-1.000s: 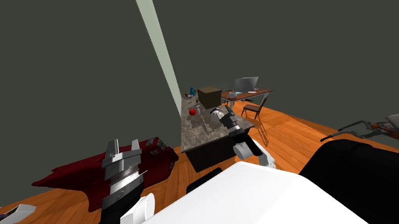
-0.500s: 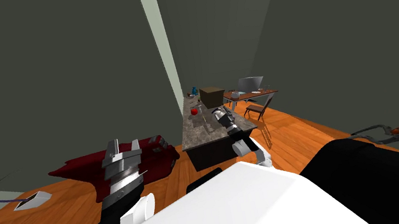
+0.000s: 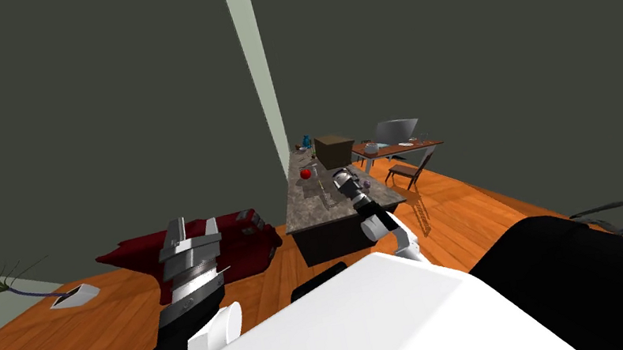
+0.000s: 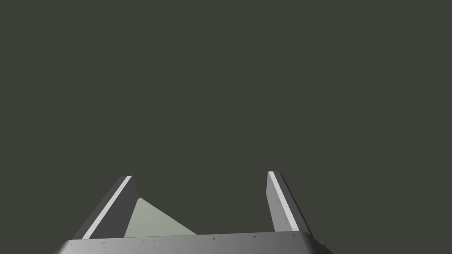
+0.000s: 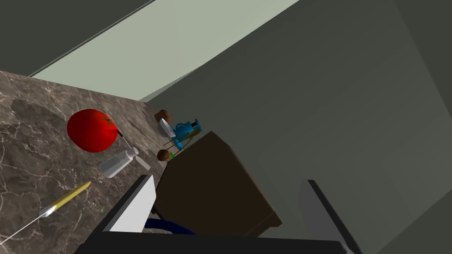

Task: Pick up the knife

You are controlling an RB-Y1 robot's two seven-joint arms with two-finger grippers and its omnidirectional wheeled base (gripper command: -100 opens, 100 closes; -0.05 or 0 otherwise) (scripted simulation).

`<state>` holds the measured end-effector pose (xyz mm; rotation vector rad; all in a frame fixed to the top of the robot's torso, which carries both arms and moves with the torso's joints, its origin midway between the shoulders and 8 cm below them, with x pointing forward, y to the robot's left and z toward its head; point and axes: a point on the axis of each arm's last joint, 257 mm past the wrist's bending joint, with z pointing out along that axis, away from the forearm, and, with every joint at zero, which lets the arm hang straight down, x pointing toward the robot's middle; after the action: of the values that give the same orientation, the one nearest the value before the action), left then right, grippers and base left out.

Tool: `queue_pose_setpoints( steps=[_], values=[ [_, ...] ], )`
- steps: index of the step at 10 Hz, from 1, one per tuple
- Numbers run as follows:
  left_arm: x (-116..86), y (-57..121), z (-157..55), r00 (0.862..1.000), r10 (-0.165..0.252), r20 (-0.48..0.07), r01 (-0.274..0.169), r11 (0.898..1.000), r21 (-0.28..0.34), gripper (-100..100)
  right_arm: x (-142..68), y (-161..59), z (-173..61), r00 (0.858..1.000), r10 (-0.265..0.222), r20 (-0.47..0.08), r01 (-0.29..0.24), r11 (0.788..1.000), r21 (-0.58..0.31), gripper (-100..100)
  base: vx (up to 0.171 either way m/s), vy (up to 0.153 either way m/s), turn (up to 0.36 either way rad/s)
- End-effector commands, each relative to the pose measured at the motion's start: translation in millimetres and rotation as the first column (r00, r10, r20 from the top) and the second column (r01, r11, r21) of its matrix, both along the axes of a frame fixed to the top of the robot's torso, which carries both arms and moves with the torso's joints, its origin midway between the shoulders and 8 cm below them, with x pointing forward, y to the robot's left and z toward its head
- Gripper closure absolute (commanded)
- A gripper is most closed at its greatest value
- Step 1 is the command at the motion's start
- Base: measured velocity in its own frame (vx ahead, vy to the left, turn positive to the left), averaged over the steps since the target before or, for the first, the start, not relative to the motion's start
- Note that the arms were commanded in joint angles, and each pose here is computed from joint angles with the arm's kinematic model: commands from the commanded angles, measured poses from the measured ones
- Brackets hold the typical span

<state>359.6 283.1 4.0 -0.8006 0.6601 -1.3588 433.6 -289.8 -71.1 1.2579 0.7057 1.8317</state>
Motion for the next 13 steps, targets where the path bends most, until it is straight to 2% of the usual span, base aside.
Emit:
queue_pose_setpoints(
  steps=[1, 2, 4, 5, 6, 7, 9, 10, 11, 12, 13],
  values=[
    [0, 0.0, 0, 1.000, 0.000, 0.000, 0.000, 1.000, 0.000, 0, 5, -2, -6, 1.000, 0.018, -0.022, -0.017, 0.999, 0.046, -100, -0.009, -0.013, 0.067],
    [0, 0.0, 0, 1.000, 0.000, 0.000, 0.000, 1.000, 0.000, 0, 15, -5, -18, 0.997, 0.032, -0.063, -0.027, 0.996, 0.081, -100, -0.009, -0.013, 0.129],
    [0, 0.0, 0, 1.000, 0.000, 0.000, 0.000, 1.000, 0.000, 0, 15, -5, -18, 0.997, 0.044, -0.062, -0.037, 0.993, 0.113, -100, -0.007, -0.011, 0.018],
    [0, 0.0, 0, 1.000, 0.000, 0.000, 0.000, 1.000, 0.000, 0, 25, -8, -31, 0.993, 0.062, -0.103, -0.045, 0.986, 0.159, -100, -0.009, -0.006, 0.109],
    [0, 0.0, 0, 1.000, 0.000, 0.000, 0.000, 1.000, 0.000, 0, 25, -8, -31, 0.992, 0.070, -0.102, -0.051, 0.982, 0.182, -100, -0.010, -0.012, 0.084],
    [0, 0.0, 0, 1.000, 0.000, 0.000, 0.000, 1.000, 0.000, 0, 34, -11, -44, 0.986, 0.083, -0.144, -0.051, 0.975, 0.218, -100, -0.015, -0.014, 0.151],
    [0, 0.0, 0, 1.000, 0.000, 0.000, 0.000, 1.000, 0.000, 0, 34, -11, -44, 0.985, 0.096, -0.141, -0.058, 0.966, 0.253, -100, -0.007, -0.011, 0.012],
    [0, 0.1, 0, 1.000, 0.000, 0.000, 0.000, 1.000, 0.000, 0, 44, -15, -57, 0.977, 0.112, -0.181, -0.054, 0.953, 0.299, -100, -0.011, -0.004, 0.112],
    [0, 0.0, 0, 1.000, 0.000, 0.000, 0.000, 1.000, 0.000, 0, 44, -15, -57, 0.976, 0.121, -0.179, -0.058, 0.944, 0.324, -100, -0.010, -0.011, 0.097],
    [0, 0.0, 0, 1.000, 0.000, 0.000, 0.000, 1.000, 0.000, 0, 53, -19, -70, 0.967, 0.133, -0.220, -0.046, 0.932, 0.360, -100, -0.015, -0.014, 0.136],
    [0, 0.0, 0, 1.000, 0.000, 0.000, 0.000, 1.000, 0.000, 0, 53, -19, -70, 0.966, 0.143, -0.216, -0.049, 0.921, 0.387, -100, -0.011, -0.015, 0.054]
  ],
)
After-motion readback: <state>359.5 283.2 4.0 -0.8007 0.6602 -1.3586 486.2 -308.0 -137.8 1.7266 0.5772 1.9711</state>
